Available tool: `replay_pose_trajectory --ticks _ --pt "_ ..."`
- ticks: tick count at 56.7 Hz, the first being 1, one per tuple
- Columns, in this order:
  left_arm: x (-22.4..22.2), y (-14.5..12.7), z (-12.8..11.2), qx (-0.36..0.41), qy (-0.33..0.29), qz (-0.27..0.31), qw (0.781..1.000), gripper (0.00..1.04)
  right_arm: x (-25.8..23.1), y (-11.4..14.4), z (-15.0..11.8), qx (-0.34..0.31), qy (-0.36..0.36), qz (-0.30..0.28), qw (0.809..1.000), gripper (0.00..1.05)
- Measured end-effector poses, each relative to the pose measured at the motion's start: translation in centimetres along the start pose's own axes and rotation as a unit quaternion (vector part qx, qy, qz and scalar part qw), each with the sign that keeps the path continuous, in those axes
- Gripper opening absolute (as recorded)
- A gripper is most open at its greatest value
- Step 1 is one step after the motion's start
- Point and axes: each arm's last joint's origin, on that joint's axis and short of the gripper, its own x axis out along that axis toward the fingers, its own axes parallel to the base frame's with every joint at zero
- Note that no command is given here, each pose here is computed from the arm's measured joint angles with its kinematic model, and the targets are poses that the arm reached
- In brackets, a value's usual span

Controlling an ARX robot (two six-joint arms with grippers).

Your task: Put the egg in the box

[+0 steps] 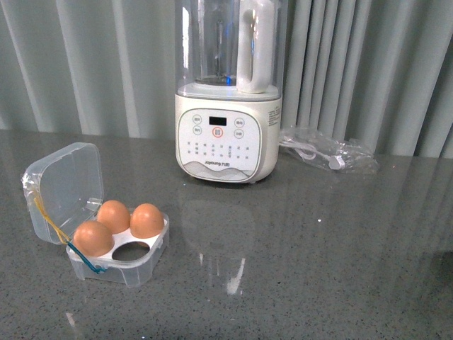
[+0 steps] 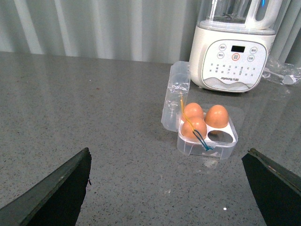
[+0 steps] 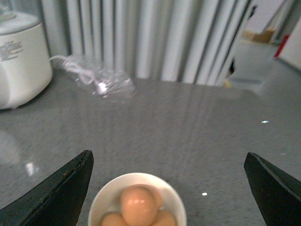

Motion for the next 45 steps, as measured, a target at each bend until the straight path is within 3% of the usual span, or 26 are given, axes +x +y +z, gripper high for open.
replay_pose_trajectory --ticks 5,12,25,45 --pt "0.0 0.0 0.0 0.000 0.000 0.000 1.000 0.98 3.3 0.3 -0.1 0.020 0.054 0.051 0.997 0.97" --pt "0.0 0.0 0.0 0.000 0.000 0.000 1.000 0.98 5.9 0.6 -0.3 0.032 0.099 0.081 0.991 0.97" --pt "0.0 0.0 0.0 0.000 0.000 0.000 1.000 0.98 8.0 0.9 -2.1 0.041 0.153 0.099 0.982 0.97" --pt "0.0 0.0 0.0 0.000 0.000 0.000 1.000 0.98 7.8 -0.2 -4.8 0.056 0.173 0.102 0.978 0.97"
